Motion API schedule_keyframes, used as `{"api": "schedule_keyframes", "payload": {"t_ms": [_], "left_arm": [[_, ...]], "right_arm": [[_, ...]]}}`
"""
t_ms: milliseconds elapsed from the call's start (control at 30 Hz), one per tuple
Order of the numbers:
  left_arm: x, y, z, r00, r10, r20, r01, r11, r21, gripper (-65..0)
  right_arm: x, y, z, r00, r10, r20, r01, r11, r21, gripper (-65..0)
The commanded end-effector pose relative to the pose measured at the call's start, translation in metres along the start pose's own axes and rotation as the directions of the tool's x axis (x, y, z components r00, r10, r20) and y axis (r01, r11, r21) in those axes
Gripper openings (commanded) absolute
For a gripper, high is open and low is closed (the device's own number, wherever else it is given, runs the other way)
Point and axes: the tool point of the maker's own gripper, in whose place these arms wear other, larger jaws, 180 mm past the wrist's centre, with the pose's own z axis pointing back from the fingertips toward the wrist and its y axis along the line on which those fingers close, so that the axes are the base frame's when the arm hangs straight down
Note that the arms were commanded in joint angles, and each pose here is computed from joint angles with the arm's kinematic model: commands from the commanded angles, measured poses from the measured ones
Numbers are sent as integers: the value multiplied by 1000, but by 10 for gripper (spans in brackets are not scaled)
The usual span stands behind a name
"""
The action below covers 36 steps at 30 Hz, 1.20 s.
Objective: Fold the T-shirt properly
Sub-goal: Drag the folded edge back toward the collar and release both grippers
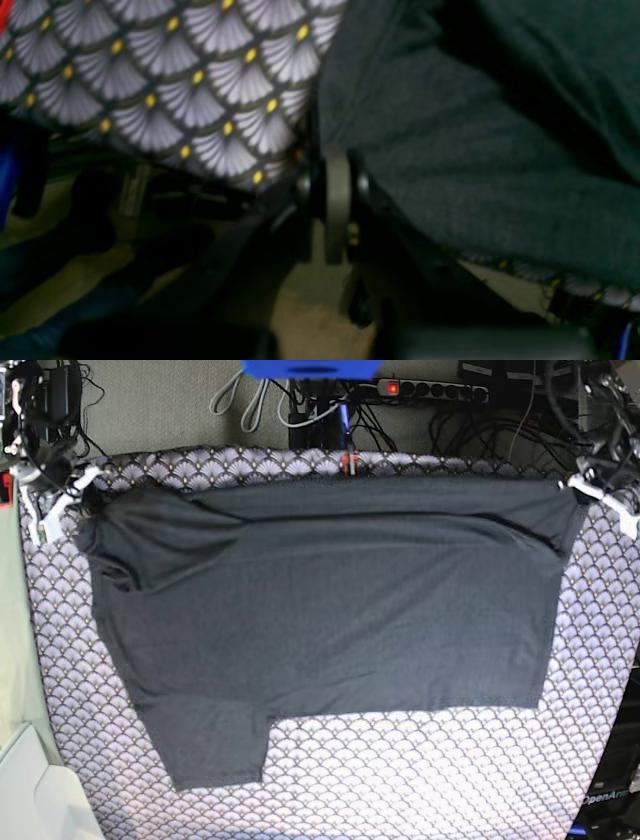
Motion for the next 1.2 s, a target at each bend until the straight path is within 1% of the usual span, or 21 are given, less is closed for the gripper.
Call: {"api": "schedule_keyframes", "payload": {"t_ms": [0, 200, 433, 500, 567, 633, 667, 733, 833, 867, 900, 1000, 1100, 1167], "left_arm": [[9, 9, 7, 999, -22, 26, 21, 999, 26, -646], [3, 11, 8, 1000, -27, 11, 26, 999, 31, -646], [2, 7, 4, 1000, -23, 5, 23, 1000, 18, -641], [2, 7, 4, 1000, -22, 5, 22, 1000, 18, -640], [3, 8, 4, 1000, -24, 6, 24, 1000, 19, -635], [4, 7, 5, 1000, -28, 11, 27, 999, 19, -592], [5, 7, 6, 1000, -30, 8, 30, 999, 19, -553], [8, 7, 8, 999, -45, 13, 44, 999, 21, -439], [10, 2, 7, 997, -79, 9, 79, 997, 8, -266], [12, 3, 7, 996, -85, 11, 85, 996, 11, -215], [14, 4, 8, 996, -89, 14, 89, 996, 13, -178], [14, 5, 8, 996, -90, 15, 90, 996, 17, -89], [20, 10, 10, 994, -104, 19, 103, 994, 29, -45], [20, 11, 11, 994, -104, 20, 104, 994, 31, -35]], "right_arm": [[-1, -7, 6, 1000, 23, -16, -23, 1000, -18, -650], [-15, -7, 10, 999, 17, -48, -18, 1000, -17, -650], [-14, -6, 8, 999, 14, -49, -15, 1000, -16, -650], [-14, -6, 8, 999, 14, -49, -15, 1000, -16, -629], [-15, -6, 8, 999, 13, -52, -14, 1000, -16, -571], [-17, -6, 8, 998, 12, -56, -13, 1000, -16, -496], [-18, -6, 9, 998, 12, -57, -13, 1000, -16, -456], [-19, -6, 9, 998, 11, -60, -12, 1000, -16, -369], [-19, -7, 10, 998, 14, -62, -15, 1000, -18, -281], [-19, -8, 10, 998, 15, -62, -16, 1000, -19, -266], [-17, -11, 11, 998, 11, -57, -13, 1000, -28, -258], [-14, -32, 24, 999, -10, -36, 7, 996, -86, -255], [-7, -47, 34, 1000, -23, -8, 22, 991, -129, -254], [-1, -59, 42, 999, -32, 17, 35, 986, -163, -254]]}}
